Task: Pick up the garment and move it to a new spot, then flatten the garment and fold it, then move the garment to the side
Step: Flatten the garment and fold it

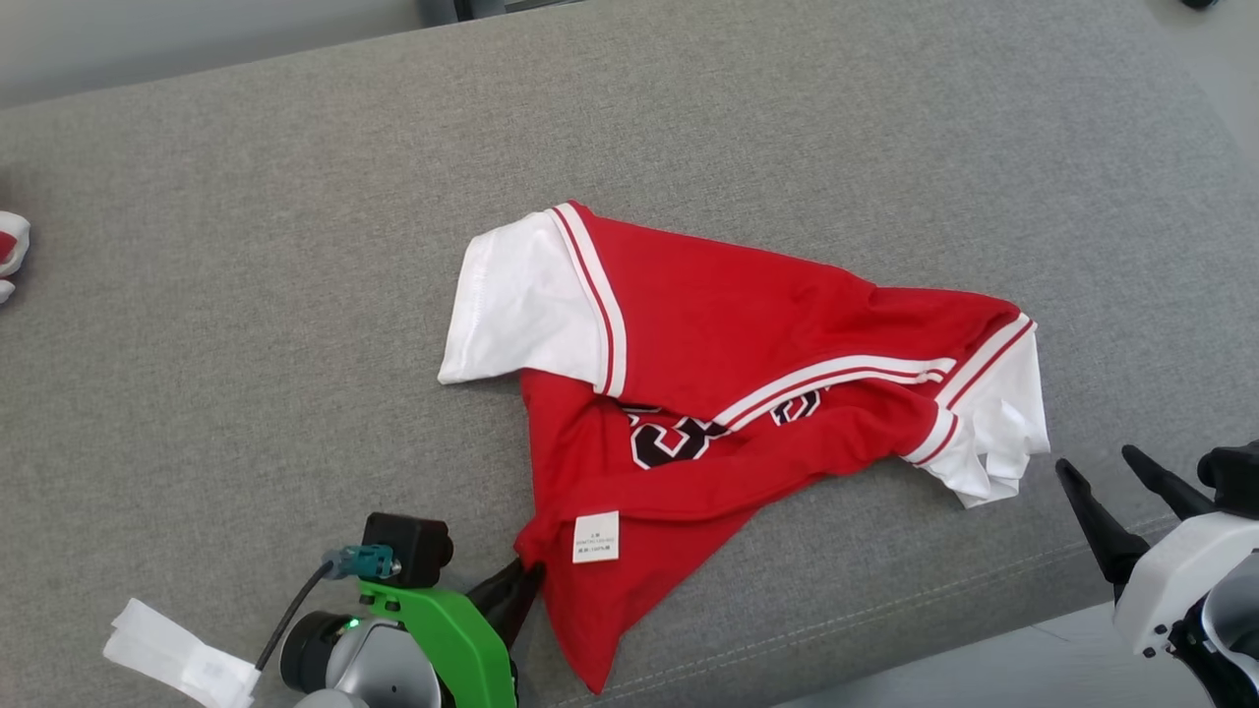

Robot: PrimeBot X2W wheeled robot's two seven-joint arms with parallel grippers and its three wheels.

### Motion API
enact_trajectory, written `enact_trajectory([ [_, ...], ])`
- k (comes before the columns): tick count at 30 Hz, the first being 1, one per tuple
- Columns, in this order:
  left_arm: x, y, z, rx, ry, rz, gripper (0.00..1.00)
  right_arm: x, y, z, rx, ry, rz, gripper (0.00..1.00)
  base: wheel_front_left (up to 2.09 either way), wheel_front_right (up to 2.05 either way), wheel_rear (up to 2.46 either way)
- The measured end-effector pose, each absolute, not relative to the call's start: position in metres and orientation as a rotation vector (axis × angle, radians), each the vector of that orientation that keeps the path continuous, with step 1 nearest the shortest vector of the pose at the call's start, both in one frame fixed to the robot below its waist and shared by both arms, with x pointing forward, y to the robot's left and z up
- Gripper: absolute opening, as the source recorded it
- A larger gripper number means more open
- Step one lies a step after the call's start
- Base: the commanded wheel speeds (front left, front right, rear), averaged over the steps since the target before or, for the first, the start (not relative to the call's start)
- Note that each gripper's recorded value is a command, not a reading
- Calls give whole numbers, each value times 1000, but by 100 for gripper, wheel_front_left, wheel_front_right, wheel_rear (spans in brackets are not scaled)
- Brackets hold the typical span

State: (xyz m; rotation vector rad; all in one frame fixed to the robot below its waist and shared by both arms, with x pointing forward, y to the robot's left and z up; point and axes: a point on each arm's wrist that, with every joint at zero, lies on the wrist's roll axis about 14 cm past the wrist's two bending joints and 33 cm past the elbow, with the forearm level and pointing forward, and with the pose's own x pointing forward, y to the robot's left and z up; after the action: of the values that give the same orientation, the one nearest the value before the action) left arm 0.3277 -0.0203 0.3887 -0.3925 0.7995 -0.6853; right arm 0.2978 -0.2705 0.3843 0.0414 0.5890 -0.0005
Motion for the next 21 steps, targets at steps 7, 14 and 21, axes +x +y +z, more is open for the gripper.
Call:
enact_trajectory([
  [7,327,-23,393,-409,788,-699,0,291,-261,372,41,646,34,100,0,0,0],
  [14,348,-18,421,-445,674,-686,0,288,-249,358,38,696,80,100,0,0,0],
  [21,366,-13,467,-500,513,-691,0,293,-233,349,36,718,128,100,0,0,0],
])
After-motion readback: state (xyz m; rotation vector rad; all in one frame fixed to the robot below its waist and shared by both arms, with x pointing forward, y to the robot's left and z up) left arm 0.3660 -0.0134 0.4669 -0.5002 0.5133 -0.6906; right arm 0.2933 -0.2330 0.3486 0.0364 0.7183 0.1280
